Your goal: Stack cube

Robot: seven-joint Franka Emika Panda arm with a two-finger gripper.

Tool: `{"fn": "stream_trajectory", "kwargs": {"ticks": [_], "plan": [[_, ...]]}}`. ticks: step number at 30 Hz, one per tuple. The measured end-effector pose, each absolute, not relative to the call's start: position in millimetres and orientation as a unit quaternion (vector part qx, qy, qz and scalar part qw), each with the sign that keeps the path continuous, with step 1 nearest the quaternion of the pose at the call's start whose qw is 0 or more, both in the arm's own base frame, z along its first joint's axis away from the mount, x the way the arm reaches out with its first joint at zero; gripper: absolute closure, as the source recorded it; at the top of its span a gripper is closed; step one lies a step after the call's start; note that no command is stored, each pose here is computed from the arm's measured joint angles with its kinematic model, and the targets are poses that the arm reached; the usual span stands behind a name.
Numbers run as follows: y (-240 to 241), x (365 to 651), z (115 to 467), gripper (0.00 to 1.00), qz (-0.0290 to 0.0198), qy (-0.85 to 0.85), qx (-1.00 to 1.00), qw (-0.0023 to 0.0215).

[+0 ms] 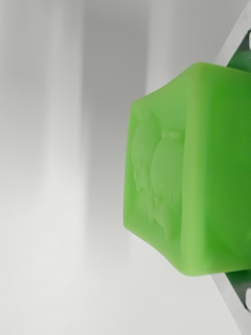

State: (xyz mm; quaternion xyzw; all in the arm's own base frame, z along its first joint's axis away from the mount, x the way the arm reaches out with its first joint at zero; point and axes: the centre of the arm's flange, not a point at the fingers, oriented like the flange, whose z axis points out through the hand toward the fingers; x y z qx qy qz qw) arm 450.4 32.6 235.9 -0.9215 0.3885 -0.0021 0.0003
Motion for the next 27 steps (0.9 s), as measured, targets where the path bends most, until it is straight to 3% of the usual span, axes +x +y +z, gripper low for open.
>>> {"fn": "stream_trajectory", "kwargs": {"ticks": [27], "plan": [[-16, 475, 235, 1.00, -0.0021, 0.302, -0.953, -0.0008]]}}
